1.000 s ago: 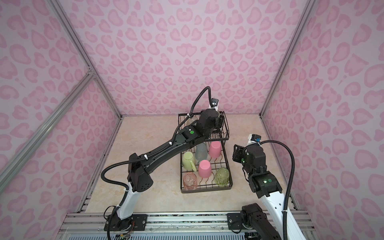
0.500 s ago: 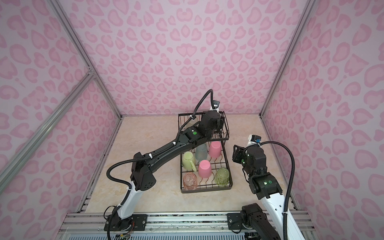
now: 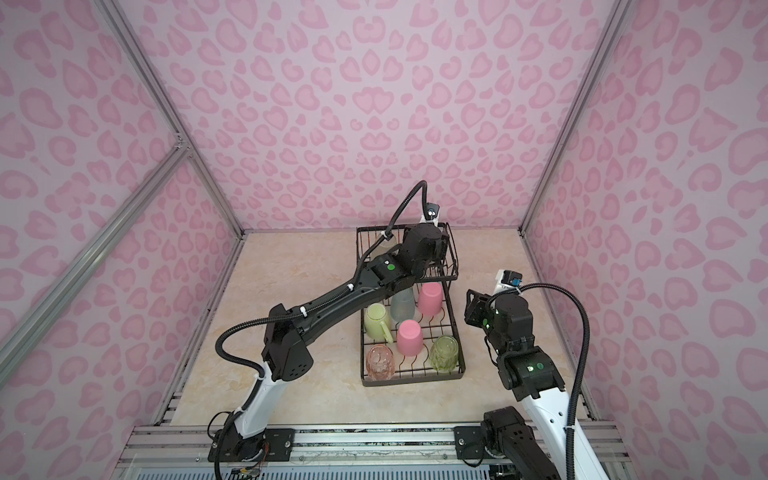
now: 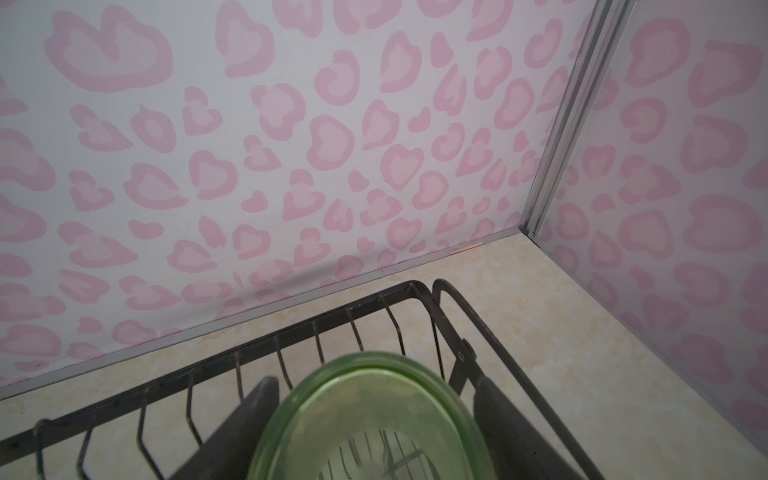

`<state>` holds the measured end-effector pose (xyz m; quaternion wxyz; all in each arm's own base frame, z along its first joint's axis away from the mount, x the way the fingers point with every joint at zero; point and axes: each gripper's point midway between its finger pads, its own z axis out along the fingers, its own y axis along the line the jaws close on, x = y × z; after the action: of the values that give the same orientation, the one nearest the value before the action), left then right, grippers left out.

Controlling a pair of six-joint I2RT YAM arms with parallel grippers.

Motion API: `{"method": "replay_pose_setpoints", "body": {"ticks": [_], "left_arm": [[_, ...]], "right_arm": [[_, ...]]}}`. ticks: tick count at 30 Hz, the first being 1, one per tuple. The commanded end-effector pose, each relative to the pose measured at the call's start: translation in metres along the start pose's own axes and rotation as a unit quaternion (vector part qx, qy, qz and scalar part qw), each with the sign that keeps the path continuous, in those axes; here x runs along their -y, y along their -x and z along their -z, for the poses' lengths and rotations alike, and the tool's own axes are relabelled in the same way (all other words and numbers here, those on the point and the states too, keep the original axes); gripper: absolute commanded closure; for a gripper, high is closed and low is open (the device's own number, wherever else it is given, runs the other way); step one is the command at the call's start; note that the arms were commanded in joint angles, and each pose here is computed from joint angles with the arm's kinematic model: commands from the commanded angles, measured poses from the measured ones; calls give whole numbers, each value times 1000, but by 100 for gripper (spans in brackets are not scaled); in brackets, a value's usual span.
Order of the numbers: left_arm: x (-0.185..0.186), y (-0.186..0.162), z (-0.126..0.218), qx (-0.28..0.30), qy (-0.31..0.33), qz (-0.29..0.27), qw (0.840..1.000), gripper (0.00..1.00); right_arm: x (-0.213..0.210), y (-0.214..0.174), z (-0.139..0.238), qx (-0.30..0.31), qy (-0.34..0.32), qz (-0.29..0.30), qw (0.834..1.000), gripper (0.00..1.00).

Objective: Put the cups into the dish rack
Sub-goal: 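Carry the clear green cup over the rack's upper tier with the left gripper, then lower the clear green cup upright into the upper tier with the left gripper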

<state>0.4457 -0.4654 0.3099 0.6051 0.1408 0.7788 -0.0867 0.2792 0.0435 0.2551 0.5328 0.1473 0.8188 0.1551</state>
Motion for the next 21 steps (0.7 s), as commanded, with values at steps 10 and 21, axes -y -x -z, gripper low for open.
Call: {"method": "replay_pose_setpoints", "body": {"ticks": [10,21], "left_arm": [[2,-16,-3,-17,0,3,1000,37],[0,-16,0,-20,1,5,1000,31]], "right_arm": [[1,0,1,8,3,3,1000,54],[0,0,-1,9,5,-1,1000,54]]}}
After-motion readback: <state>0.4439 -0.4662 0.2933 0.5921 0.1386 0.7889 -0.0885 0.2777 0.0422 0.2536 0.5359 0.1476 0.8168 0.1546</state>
